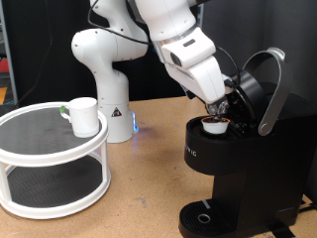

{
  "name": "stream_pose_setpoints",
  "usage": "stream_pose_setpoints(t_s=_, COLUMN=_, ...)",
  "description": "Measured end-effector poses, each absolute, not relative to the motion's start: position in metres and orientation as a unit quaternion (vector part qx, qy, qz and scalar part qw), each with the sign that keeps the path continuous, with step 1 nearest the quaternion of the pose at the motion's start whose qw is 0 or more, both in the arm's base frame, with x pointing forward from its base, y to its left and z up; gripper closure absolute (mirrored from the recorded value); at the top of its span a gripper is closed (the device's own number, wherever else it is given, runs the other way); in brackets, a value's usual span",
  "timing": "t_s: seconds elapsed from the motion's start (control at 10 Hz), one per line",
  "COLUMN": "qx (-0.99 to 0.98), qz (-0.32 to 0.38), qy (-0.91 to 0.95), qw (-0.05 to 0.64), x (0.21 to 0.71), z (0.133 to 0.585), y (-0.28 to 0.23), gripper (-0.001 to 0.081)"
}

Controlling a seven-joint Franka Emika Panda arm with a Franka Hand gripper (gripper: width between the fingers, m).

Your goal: Make a cup of coffee with the keurig machine

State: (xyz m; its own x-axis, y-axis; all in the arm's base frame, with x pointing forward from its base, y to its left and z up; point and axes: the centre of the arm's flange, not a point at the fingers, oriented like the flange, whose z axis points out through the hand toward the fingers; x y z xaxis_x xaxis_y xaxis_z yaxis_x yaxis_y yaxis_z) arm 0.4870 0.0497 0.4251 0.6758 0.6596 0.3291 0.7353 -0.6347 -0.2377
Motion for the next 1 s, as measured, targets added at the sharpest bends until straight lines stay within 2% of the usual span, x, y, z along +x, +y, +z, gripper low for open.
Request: stream_pose_setpoints(t_s=1.0, qx=-0.902, qz=-0.104, qy=-0.389, qw=0.152, x=0.478, z=0.391, y=0.056, gripper=0.0001)
